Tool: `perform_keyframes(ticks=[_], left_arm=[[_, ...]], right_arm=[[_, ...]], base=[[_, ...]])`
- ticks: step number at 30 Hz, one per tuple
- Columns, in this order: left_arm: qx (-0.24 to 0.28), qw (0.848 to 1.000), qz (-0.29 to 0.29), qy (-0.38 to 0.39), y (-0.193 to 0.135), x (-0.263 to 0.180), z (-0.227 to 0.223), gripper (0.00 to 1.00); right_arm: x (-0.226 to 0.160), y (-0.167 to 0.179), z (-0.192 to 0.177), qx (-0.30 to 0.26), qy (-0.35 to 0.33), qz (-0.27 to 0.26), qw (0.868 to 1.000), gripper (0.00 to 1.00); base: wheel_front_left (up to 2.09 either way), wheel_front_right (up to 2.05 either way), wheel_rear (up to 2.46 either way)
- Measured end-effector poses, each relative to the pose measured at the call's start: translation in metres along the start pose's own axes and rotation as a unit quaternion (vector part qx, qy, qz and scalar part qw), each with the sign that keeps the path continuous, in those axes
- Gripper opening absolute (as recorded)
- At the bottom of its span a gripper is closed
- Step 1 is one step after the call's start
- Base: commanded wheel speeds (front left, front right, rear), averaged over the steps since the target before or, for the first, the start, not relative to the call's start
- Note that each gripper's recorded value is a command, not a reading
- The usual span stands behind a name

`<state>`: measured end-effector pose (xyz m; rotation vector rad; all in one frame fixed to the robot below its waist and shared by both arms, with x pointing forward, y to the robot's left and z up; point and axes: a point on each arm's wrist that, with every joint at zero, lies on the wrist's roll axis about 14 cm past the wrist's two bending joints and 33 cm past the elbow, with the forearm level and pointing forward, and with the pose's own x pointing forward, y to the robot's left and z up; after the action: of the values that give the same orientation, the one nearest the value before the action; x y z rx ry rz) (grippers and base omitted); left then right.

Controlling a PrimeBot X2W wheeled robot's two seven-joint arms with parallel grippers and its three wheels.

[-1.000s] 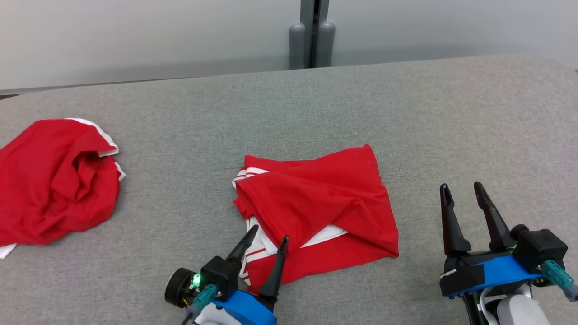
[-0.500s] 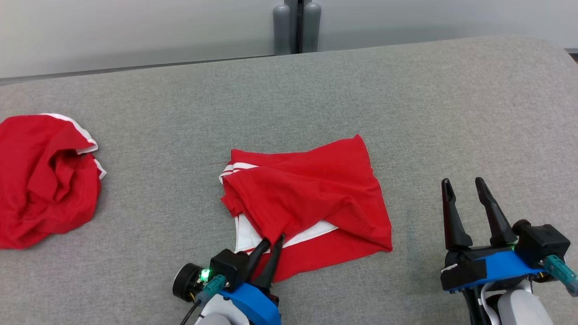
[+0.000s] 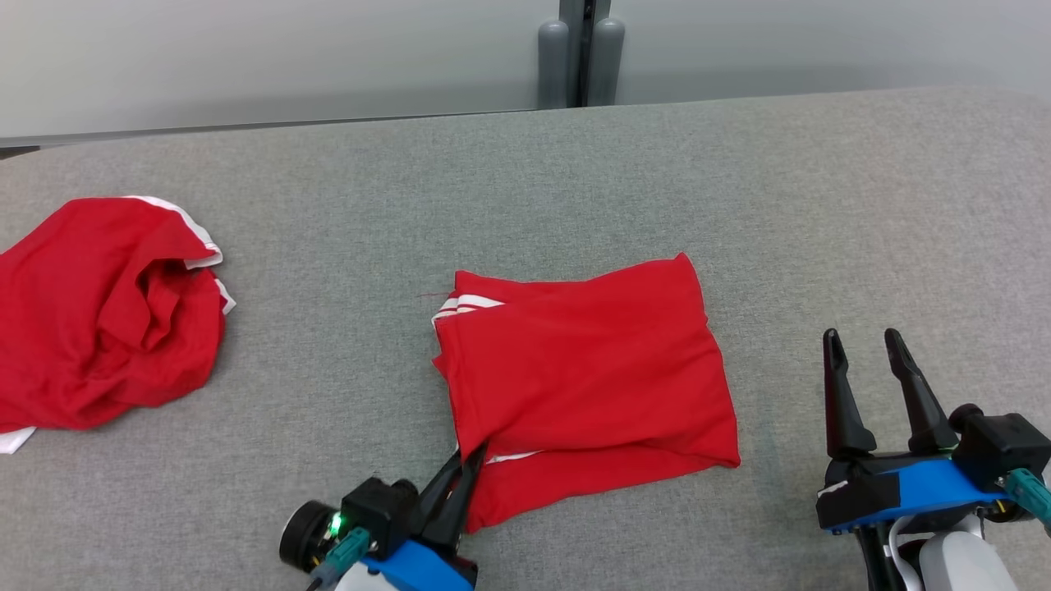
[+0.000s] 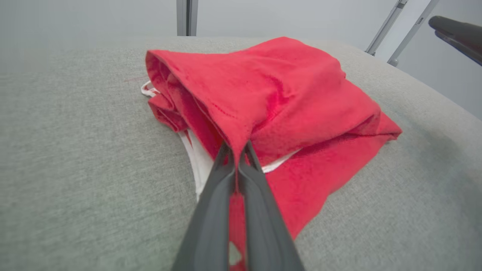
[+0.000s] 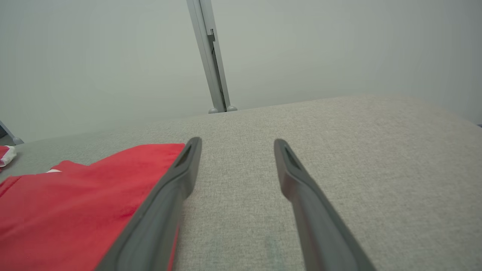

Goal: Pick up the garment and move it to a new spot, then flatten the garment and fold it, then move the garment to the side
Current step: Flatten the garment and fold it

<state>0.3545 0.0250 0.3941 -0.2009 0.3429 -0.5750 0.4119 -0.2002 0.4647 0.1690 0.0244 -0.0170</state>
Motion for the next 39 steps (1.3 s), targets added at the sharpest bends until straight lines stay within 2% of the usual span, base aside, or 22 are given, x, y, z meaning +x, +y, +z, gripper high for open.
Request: perform_keyframes(ticks=[3,4,5,11,15,21,26,33,39], left_arm=[[-0.009,1.0,0.008,0.019,0.001,-0.008,-0.01,0.0],[-0.011,1.0,0.01,0.026,0.001,-0.01,-0.013,0.09],[-0.014,0.999,0.013,0.027,0.001,-0.011,-0.014,0.98],[-0.018,0.999,0.036,-0.034,0.005,-0.009,0.015,1.0],[-0.001,0.994,0.076,-0.082,0.026,-0.015,0.044,1.0],[0.026,0.973,0.155,-0.169,0.07,-0.035,0.103,1.0],[0.036,0.954,0.21,-0.209,0.1,-0.059,0.13,1.0],[0.043,0.937,0.27,-0.219,0.125,-0.092,0.131,1.0],[0.049,0.932,0.298,-0.201,0.132,-0.109,0.116,1.0]], right_arm=[[0.001,-0.001,-0.002,0.0,0.003,-0.002,1.0,1.0],[0.0,-0.001,-0.003,0.0,0.004,-0.002,1.0,1.0],[0.0,-0.001,-0.004,0.001,0.006,-0.002,1.0,1.0],[-0.001,0.002,-0.002,-0.002,0.004,0.003,1.0,1.0],[0.001,0.009,0.006,-0.007,-0.008,0.013,1.0,1.0],[0.003,0.021,0.018,-0.011,-0.026,0.032,0.999,1.0],[0.003,0.03,0.026,-0.013,-0.037,0.044,0.998,1.0],[-0.005,0.034,0.031,-0.016,-0.043,0.05,0.998,1.0],[-0.017,0.034,0.026,-0.022,-0.033,0.052,0.998,1.0]], base=[[0.0,0.0,0.0],[0.0,0.0,0.0],[0.0,0.0,0.0],[0.0,0.0,0.0],[0.0,0.0,0.0],[0.0,0.0,0.0],[0.0,0.0,0.0],[0.0,0.0,0.0],[0.0,0.0,0.0]])
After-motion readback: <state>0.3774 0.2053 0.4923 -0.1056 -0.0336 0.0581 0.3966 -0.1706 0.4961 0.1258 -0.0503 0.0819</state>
